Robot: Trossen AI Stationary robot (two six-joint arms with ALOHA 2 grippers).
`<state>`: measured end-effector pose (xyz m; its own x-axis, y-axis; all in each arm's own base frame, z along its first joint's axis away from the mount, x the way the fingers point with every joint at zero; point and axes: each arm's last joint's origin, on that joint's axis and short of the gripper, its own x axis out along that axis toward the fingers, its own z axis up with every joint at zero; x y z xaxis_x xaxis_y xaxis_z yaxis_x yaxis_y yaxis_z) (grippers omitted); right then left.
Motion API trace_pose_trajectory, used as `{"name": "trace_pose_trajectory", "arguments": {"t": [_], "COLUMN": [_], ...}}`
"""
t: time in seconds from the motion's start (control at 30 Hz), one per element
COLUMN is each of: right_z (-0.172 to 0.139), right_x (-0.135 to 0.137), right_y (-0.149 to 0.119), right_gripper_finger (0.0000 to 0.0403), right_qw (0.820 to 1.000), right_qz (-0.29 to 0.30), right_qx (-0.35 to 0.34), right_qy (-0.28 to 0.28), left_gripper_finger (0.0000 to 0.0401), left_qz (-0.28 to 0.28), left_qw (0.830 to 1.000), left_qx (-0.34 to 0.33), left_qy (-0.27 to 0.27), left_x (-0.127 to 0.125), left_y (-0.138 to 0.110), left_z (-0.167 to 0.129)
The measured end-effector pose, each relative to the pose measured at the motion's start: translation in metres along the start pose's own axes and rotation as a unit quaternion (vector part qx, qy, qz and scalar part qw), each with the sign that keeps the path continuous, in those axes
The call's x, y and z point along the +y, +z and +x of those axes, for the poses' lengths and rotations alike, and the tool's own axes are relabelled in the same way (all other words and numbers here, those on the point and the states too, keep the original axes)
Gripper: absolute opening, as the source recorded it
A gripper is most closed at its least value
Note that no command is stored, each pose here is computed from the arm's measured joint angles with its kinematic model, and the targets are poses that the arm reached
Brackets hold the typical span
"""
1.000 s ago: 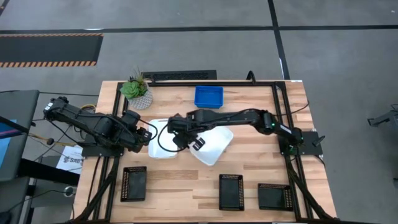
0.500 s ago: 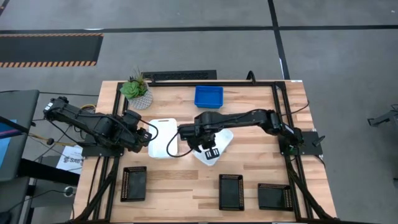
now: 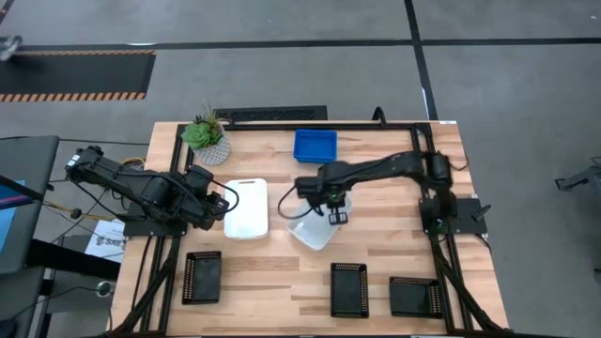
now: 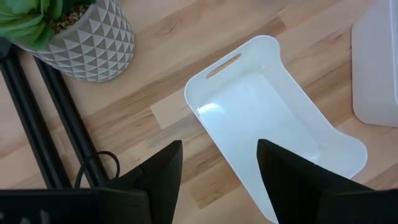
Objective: Stack baskets by color
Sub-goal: Adjust the stacked white bins, then stack the left white bin on the white bins
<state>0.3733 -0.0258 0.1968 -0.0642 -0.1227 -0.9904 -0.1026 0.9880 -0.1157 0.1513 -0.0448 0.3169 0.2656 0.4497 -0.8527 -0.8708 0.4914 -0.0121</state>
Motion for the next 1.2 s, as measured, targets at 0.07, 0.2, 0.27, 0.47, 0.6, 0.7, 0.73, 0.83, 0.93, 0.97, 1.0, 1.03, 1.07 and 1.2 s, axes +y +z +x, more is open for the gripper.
{"name": "trace_pose_trajectory", "arguments": {"t": [0.07, 0.2, 0.27, 0.47, 0.6, 0.7, 0.73, 0.83, 0.93, 0.97, 1.0, 1.03, 1.07, 1.2], "right_z": [0.005, 0.008, 0.009, 0.013, 0.01, -0.006, -0.015, -0.045, -0.078, -0.088, -0.095, -0.101, -0.104, -0.1], "right_x": [-0.01, -0.029, -0.039, -0.063, -0.068, -0.063, -0.06, -0.047, -0.03, -0.024, -0.018, -0.012, -0.007, 0.007], "right_y": [-0.01, -0.028, -0.033, -0.045, -0.046, -0.04, -0.038, -0.031, -0.025, -0.023, -0.02, -0.016, -0.014, 0.002], "right_gripper_finger": [0.0028, 0.0012, 0.0009, 0.0016, 0.0021, 0.0021, 0.0021, 0.002, 0.0024, 0.0027, 0.0033, 0.0041, 0.0052, 0.011], "right_qw": [1.0, 0.998, 0.997, 0.992, 0.986, 0.986, 0.985, 0.979, 0.963, 0.955, 0.944, 0.933, 0.923, 0.89], "right_qz": [0.012, 0.01, 0.014, 0.031, 0.023, 0.011, 0.007, -0.011, -0.073, -0.097, -0.124, -0.152, -0.179, -0.269], "right_qx": [-0.017, -0.035, -0.036, 0.001, 0.011, -0.021, -0.037, -0.1, -0.192, -0.223, -0.254, -0.278, -0.293, -0.319], "right_qy": [-0.022, -0.057, -0.071, -0.123, -0.162, -0.167, -0.169, -0.177, -0.172, -0.172, -0.172, -0.174, -0.174, -0.183], "left_gripper_finger": [0.0197, 0.0197, 0.0197, 0.0197, 0.0197, 0.0197, 0.0197, 0.0197, 0.0197, 0.0197, 0.0197, 0.0197, 0.0197, 0.0197], "left_qz": [-0.001, -0.005, -0.011, -0.017, -0.018, -0.018, -0.018, -0.017, -0.015, -0.015, -0.015, -0.015, -0.015, -0.015], "left_qw": [1.0, 1.0, 1.0, 1.0, 1.0, 1.0, 1.0, 1.0, 1.0, 1.0, 1.0, 1.0, 1.0, 1.0], "left_qx": [0.0, 0.0, 0.0, 0.009, 0.019, 0.019, 0.019, 0.019, 0.019, 0.019, 0.019, 0.019, 0.019, 0.019], "left_qy": [0.0, 0.001, 0.002, -0.003, -0.005, -0.005, -0.005, -0.005, -0.004, -0.005, -0.005, -0.005, -0.004, -0.005], "left_x": [0.0, 0.0, 0.0, -0.001, -0.001, -0.001, -0.001, -0.001, -0.001, -0.001, -0.001, -0.001, -0.001, -0.001], "left_y": [0.0, 0.001, 0.001, 0.001, 0.0, 0.0, 0.0, 0.0, 0.0, 0.0, 0.0, 0.0, 0.0, 0.0], "left_z": [0.0, 0.001, 0.001, 0.001, 0.001, 0.001, 0.001, 0.001, 0.001, 0.001, 0.001, 0.001, 0.001, 0.001]}}
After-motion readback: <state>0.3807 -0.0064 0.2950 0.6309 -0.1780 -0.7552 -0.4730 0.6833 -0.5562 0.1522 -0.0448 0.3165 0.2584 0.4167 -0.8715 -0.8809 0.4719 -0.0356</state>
